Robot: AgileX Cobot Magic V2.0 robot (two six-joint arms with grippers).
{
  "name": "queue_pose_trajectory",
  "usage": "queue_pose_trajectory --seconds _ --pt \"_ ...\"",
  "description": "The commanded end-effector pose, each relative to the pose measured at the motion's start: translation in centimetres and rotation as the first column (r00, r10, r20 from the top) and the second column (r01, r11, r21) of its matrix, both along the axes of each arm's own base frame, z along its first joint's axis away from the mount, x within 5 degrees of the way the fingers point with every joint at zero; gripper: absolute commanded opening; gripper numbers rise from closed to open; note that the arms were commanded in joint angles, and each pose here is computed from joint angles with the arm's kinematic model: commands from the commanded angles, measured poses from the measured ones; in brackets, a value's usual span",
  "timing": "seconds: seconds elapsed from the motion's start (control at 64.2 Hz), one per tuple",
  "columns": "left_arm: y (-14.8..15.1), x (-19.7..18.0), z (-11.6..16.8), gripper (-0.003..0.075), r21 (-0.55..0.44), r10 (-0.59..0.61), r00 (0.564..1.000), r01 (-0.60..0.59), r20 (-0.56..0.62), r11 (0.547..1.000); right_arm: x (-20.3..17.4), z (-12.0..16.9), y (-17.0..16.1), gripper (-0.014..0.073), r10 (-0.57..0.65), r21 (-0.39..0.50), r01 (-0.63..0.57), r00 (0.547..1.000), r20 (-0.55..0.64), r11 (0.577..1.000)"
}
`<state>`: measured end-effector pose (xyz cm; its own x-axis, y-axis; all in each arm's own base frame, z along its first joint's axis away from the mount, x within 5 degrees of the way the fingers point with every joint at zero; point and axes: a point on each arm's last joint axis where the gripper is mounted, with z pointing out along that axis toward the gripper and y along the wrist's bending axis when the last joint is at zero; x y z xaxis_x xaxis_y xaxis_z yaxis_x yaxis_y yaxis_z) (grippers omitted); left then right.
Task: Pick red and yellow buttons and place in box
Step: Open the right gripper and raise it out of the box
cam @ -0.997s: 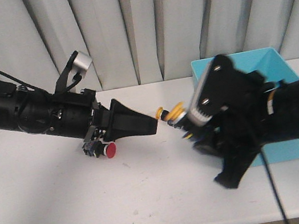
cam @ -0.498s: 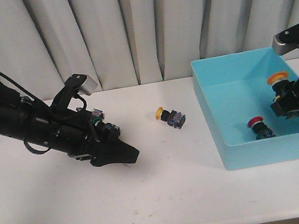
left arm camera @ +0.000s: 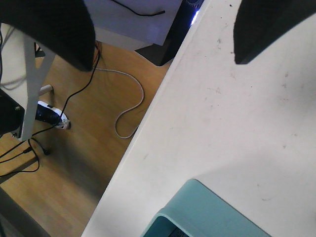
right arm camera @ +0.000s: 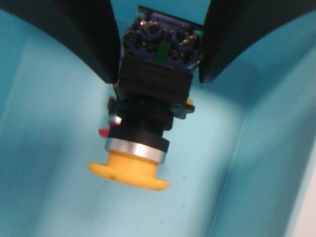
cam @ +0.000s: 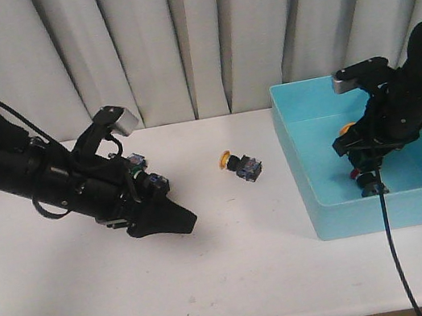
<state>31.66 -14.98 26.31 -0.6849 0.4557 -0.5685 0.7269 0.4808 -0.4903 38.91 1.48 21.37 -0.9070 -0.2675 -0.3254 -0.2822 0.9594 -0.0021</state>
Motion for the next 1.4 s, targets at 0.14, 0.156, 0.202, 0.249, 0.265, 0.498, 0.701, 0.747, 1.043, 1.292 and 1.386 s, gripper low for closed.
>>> queue_pose_trajectory --seconds 0.14,0.156,0.202,0.249,0.265,0.498,0.701,0.747,1.043,1.292,1.386 --pt "-0.2 -0.6 2.7 0.0551 -0.072 0.003 0.999 0.0 0.038 0.997 4.3 0.3 0.2 0.0207 -0.029 0.044 0.024 0.991 0.132 0.999" --pt "-0.3 -0.7 2.7 0.0551 -0.072 0.001 0.999 0.002 0.037 0.997 4.5 0.1 0.3 0.0208 -0.031 0.046 0.025 0.991 0.132 0.999" --pt "-0.3 -0.7 2.7 0.0551 -0.073 -0.004 0.999 0.006 0.033 0.997 5.0 -0.5 0.3 0.0209 -0.035 0.053 0.028 0.991 0.13 0.998" --pt "-0.3 -0.8 2.7 0.0551 -0.073 -0.007 1.0 0.01 0.031 0.997 5.5 -1.0 0.4 0.021 -0.037 0.059 0.029 0.991 0.127 0.998" --pt "-0.3 -0.8 2.7 0.0551 -0.074 -0.01 1.0 0.012 0.029 0.997 5.6 -1.3 0.4 0.021 -0.037 0.06 0.03 0.992 0.124 0.998" --pt "-0.3 -1.0 2.7 0.0551 -0.077 -0.03 0.999 0.031 0.014 0.997 6.7 -2.6 0.4 0.0258 -0.043 0.066 0.035 0.991 0.13 0.997" --pt "-0.3 -1.0 2.7 0.0551 -0.077 -0.032 0.999 0.033 0.013 0.996 6.8 -2.9 0.4 0.0395 -0.038 0.062 0.03 0.99 0.134 0.998" --pt "-0.3 -1.0 2.7 0.0551 -0.077 -0.031 0.999 0.032 0.013 0.997 6.9 -2.8 0.4 0.0413 -0.038 0.062 0.03 0.99 0.137 0.998" --pt "-0.3 -1.0 2.7 0.0551 -0.076 -0.027 1.0 0.028 0.016 0.997 6.4 -1.2 0.4 0.0418 -0.033 0.064 0.024 0.988 0.148 0.998" --pt "-0.3 -1.0 2.7 0.0551 -0.076 -0.026 1.0 0.027 0.017 0.997 3.1 5.6 0.5 0.0383 -0.055 0.094 0.038 0.98 0.191 0.995" --pt "-0.3 -1.0 2.7 0.0551 -0.076 -0.026 1.0 0.027 0.017 0.997 0.7 7.2 0.8 0.0372 -0.042 0.087 0.024 0.978 0.204 0.996"
